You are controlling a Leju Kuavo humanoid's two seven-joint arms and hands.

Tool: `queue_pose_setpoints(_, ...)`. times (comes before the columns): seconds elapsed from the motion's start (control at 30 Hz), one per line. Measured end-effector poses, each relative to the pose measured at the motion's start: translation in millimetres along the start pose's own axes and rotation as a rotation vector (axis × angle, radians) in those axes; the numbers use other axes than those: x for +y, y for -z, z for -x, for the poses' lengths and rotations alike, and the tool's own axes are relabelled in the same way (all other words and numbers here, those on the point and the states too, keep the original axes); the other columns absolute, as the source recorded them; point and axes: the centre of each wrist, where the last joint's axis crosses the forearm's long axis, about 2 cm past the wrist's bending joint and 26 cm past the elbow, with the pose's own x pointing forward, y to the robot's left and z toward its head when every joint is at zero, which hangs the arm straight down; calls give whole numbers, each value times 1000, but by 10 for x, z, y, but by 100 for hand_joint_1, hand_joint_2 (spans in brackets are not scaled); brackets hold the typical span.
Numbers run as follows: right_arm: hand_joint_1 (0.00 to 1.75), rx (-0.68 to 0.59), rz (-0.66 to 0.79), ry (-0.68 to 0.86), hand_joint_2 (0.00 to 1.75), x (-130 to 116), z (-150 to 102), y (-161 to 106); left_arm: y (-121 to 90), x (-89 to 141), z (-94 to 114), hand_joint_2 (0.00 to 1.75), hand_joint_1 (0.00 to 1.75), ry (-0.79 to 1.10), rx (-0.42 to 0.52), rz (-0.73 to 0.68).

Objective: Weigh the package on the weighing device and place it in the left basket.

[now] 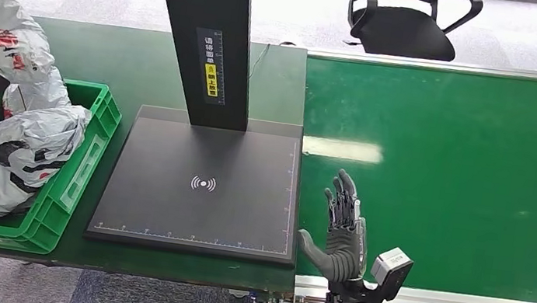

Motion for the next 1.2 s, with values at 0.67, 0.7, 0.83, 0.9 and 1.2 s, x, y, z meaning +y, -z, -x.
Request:
queue_pose_setpoints(0.67, 0, -10, 23, -5, 175, -41, -7, -24, -702, -92, -146, 175, 0, -104, -153, -24)
queue_pose_setpoints(0.7, 0, -11, 24, -6, 175, -41, -7, -23, -715, -88, -162, 175, 0, -112, -161, -32)
queue_pose_setpoints(0.83, 0, -12, 27, -7, 175, -42, -7, -22, -739, -76, -236, 175, 0, -134, -187, -53)
queue_pose_setpoints(0.9, 0, -12, 27, -7, 175, -42, -7, -22, -743, -69, -261, 175, 0, -141, -193, -61)
queue_pose_setpoints(1.2, 0, -13, 39, -13, 175, -44, -7, -23, -757, 14, -318, 175, 0, -231, -234, -150)
